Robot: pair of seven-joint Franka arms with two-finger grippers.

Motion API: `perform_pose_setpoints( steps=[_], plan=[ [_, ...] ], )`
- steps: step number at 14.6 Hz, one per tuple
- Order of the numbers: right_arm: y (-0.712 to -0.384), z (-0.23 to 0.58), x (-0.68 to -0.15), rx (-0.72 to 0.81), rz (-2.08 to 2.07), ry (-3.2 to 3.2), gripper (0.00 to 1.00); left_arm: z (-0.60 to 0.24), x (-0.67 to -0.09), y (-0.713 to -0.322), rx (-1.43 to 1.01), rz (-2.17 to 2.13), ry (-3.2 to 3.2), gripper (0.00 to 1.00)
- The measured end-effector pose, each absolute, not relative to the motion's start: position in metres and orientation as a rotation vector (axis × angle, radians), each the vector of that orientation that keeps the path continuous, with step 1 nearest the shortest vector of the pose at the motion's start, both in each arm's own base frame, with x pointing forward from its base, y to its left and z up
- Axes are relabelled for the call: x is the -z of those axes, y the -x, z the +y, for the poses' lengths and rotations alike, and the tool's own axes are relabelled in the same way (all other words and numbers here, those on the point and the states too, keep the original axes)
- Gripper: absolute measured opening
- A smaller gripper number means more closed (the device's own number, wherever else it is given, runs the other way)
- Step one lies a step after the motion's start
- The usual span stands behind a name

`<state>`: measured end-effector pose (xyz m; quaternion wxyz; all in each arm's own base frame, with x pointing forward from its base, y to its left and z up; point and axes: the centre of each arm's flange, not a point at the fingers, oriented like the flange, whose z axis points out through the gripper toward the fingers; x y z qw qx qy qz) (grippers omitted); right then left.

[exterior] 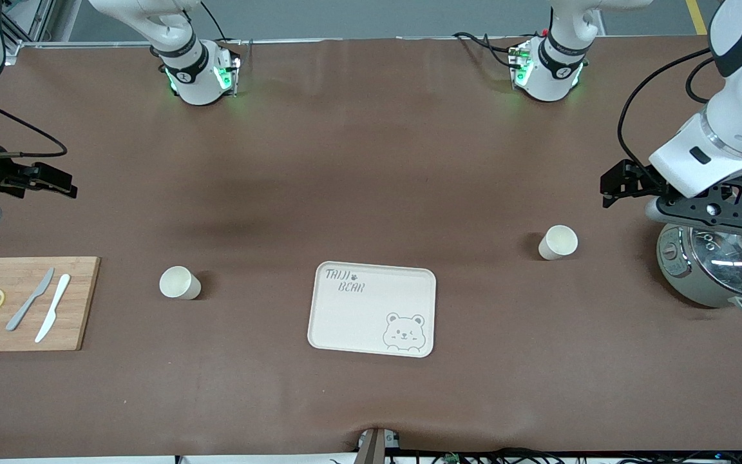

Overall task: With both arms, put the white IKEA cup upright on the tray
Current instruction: 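Reach the left gripper and the right gripper toward the white cups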

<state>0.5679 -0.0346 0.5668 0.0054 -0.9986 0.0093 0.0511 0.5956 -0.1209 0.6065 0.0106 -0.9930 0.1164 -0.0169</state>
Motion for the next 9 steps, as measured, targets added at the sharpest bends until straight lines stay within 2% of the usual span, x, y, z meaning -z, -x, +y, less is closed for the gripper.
perform_pose_setpoints(
  steps=[5, 9],
  plan=[
    [-0.570, -0.035, -0.567, -0.138, 0.029, 3.129, 1.00, -0.121, -0.597, -0.599, 0.027, 0.364, 3.098, 1.00],
    [-0.569, -0.035, -0.565, -0.144, 0.029, 3.128, 1.00, -0.121, -0.556, -0.605, -0.054, 0.363, 3.095, 1.00]
  ],
)
